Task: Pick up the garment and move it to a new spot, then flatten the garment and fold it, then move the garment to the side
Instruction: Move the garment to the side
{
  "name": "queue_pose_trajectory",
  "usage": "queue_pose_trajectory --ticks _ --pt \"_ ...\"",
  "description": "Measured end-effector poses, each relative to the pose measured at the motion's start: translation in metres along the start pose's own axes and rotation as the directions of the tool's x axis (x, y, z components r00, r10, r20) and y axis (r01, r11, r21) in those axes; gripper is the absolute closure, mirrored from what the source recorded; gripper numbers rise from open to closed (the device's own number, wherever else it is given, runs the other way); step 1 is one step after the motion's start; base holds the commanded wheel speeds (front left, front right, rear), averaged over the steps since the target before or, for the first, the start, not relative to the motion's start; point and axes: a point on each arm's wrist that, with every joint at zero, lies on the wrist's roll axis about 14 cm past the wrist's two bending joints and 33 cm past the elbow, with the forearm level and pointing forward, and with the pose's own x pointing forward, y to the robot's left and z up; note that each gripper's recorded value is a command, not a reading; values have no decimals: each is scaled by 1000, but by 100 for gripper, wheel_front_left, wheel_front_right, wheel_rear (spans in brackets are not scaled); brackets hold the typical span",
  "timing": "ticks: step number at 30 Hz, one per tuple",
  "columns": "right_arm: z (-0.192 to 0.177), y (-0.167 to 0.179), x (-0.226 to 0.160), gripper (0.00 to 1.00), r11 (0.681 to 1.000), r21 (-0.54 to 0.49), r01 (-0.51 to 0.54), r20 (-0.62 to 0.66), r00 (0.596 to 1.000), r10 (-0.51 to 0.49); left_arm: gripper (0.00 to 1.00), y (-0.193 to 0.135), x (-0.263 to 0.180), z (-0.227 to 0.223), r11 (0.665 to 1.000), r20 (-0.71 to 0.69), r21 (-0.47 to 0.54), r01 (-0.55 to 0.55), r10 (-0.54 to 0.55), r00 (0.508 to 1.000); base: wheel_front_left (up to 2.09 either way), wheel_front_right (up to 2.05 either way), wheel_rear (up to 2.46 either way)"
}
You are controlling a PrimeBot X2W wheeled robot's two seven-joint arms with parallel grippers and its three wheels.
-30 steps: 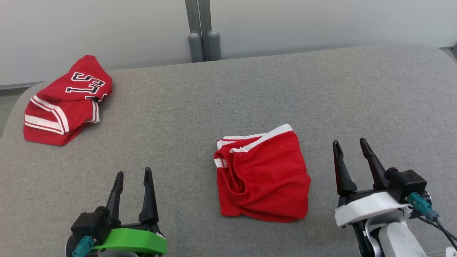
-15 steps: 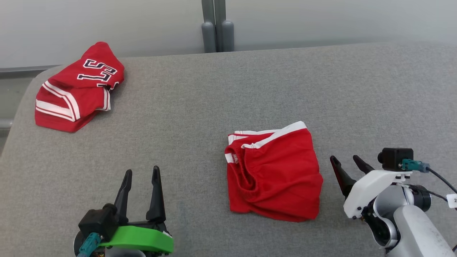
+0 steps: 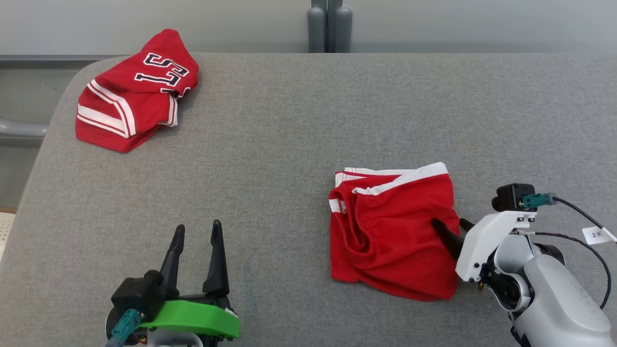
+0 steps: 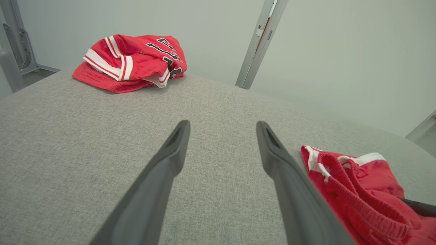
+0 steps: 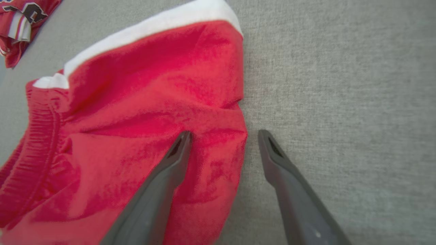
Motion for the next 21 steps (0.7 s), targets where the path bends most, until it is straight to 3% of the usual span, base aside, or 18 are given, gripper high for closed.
queue_pose_trajectory --ticks 1,3,4,5,11,21 --pt "-2 1 2 42 1000 6 -5 -14 1000 5 0 1 0 0 1000 -1 0 -3 3 1000 0 0 0" --pt "-3 4 6 69 1000 8 -13 -23 1000 13 0 2 -1 -1 1000 -2 1 -8 8 1000 0 0 0" --pt "-3 4 7 77 1000 4 -14 -28 1000 14 0 3 -1 -1 1000 -2 1 -10 10 1000 0 0 0" --pt "-3 4 8 100 1000 -1 -15 -24 1000 15 0 3 -1 -1 1000 -2 1 -10 10 1000 0 0 0" --pt "11 -2 4 100 999 -41 -5 36 999 6 0 -3 3 -2 1000 -4 8 11 -11 1000 0 0 0" --pt "51 -72 -31 100 983 -71 170 183 971 -155 0 -45 24 -17 986 -43 34 165 -163 986 0 0 0"
